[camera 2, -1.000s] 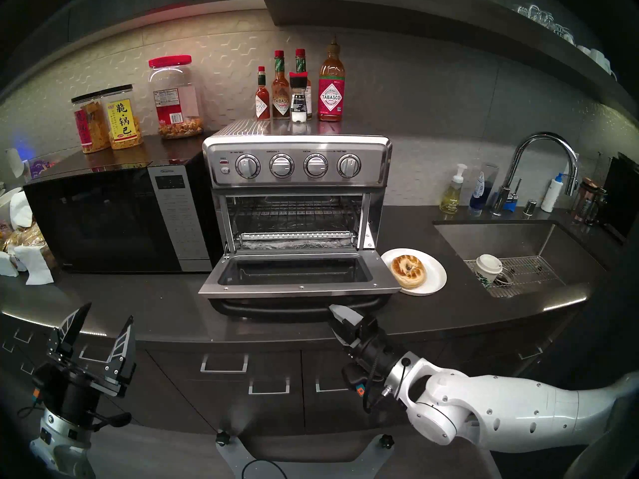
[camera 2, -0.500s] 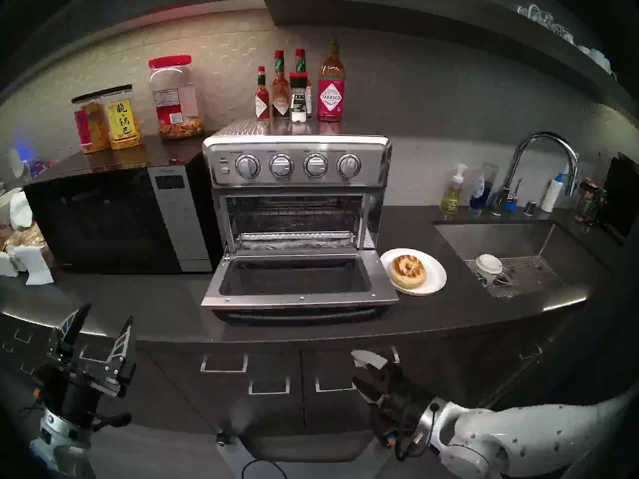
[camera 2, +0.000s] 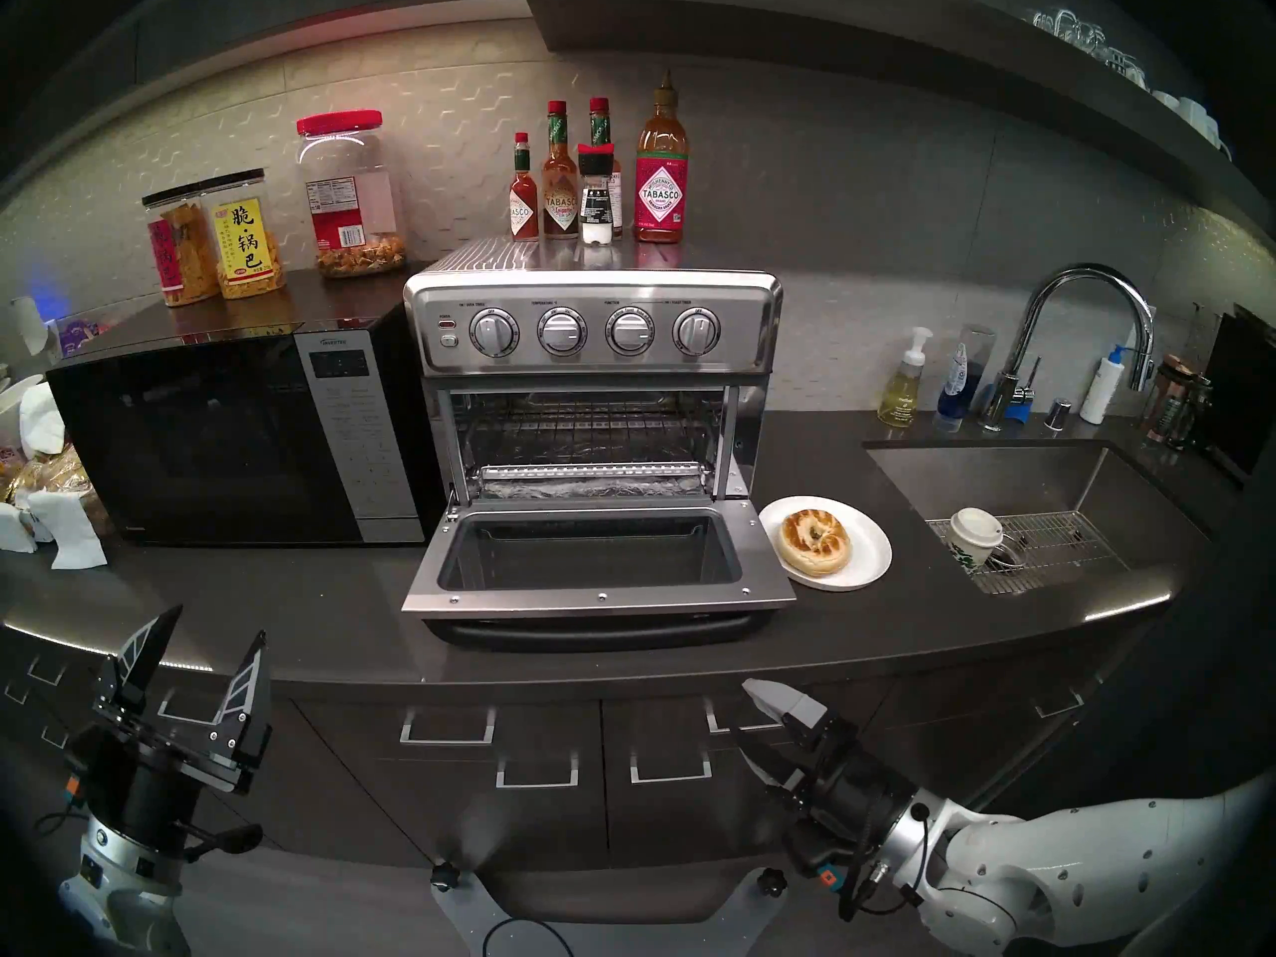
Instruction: Open the oven and place the bagel inside on the rack
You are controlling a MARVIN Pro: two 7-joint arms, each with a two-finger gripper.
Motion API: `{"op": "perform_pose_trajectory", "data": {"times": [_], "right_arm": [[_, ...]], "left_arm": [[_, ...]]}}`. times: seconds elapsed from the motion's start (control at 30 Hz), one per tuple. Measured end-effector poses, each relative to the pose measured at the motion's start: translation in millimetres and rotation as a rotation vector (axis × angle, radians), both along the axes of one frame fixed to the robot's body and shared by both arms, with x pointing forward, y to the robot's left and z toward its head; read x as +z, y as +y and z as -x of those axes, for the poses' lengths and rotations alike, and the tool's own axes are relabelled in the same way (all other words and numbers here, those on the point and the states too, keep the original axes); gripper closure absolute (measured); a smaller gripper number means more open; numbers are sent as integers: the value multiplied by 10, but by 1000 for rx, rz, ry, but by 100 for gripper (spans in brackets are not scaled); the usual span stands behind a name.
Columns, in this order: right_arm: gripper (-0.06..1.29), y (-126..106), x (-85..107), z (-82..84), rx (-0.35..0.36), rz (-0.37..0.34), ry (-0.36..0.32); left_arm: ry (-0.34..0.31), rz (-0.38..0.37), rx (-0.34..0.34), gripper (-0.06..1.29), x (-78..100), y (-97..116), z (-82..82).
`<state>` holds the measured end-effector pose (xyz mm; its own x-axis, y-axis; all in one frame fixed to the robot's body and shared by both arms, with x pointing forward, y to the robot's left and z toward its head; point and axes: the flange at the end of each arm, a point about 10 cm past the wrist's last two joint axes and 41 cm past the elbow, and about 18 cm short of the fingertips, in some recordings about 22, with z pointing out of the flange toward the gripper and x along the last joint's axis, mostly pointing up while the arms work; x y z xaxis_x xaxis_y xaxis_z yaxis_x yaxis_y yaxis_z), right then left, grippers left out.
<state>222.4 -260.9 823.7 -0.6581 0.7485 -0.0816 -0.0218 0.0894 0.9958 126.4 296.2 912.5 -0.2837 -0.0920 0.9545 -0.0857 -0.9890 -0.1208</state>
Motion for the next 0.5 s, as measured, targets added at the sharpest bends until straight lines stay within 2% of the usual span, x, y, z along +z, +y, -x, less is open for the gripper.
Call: {"op": "perform_pose_trajectory", "data": {"times": [0.2, 0.5], "right_arm": [[3, -161, 110, -159, -36, -3, -93], [3, -510, 317, -511, -113, 12, -246]], "left_arm": [[2, 1, 1, -4, -9, 4, 0], [1, 1, 2, -4, -14, 7, -4]]}}
